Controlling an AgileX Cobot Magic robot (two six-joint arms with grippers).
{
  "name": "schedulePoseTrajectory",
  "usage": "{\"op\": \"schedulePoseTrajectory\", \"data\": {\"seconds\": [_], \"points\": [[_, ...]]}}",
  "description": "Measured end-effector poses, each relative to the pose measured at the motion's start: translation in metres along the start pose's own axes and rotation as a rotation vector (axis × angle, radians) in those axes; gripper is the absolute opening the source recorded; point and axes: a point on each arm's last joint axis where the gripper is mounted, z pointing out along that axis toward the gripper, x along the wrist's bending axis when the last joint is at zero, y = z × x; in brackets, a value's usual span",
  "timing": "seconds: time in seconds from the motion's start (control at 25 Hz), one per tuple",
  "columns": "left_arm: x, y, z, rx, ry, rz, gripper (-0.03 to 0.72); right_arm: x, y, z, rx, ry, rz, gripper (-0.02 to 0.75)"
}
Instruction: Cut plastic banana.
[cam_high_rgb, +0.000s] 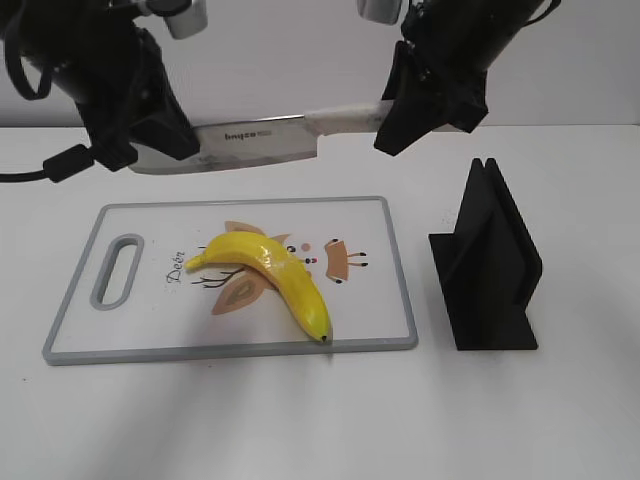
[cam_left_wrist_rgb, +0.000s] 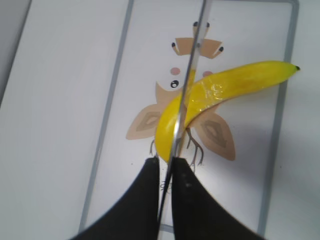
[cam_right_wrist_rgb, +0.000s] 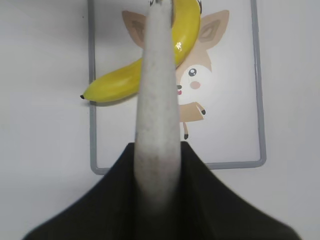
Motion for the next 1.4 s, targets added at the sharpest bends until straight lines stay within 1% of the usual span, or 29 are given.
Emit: {"op": "schedulePoseTrajectory", "data": {"seconds": [0.28,0.4,0.56,0.72,0.92,1.08,1.24,1.4], "points": [[-0.001,0.000,0.003,-0.007,-0.020,-0.010,-0.009,-0.001,-0.003,0.003,0.019,0.004,-0.015,0.169],[-0.001,-0.001,0.006,0.000,-0.028,-0.011,-0.009,-0.004,-0.005,0.010,0.025,0.016,-0.008,0.169],[0.001,-0.004,0.017,0.014,-0.050,-0.020,-0.013,-0.009,-0.014,0.026,0.065,0.044,0.008,0.169],[0.002,-0.010,0.036,0.024,-0.091,-0.047,-0.015,-0.013,-0.022,0.038,0.115,0.058,0.017,0.169],[0.004,-0.018,0.062,0.038,-0.135,-0.084,-0.015,-0.018,-0.031,0.056,0.145,0.075,0.029,0.169],[0.004,-0.030,0.092,0.069,-0.184,-0.117,-0.016,-0.025,-0.047,0.090,0.173,0.112,0.055,0.170],[0.001,-0.049,0.135,0.080,-0.224,-0.205,-0.014,-0.033,-0.069,0.131,0.221,0.135,0.065,0.179],[0.003,-0.049,0.138,0.061,-0.227,-0.228,-0.014,-0.036,-0.077,0.140,0.240,0.138,0.066,0.182]]}}
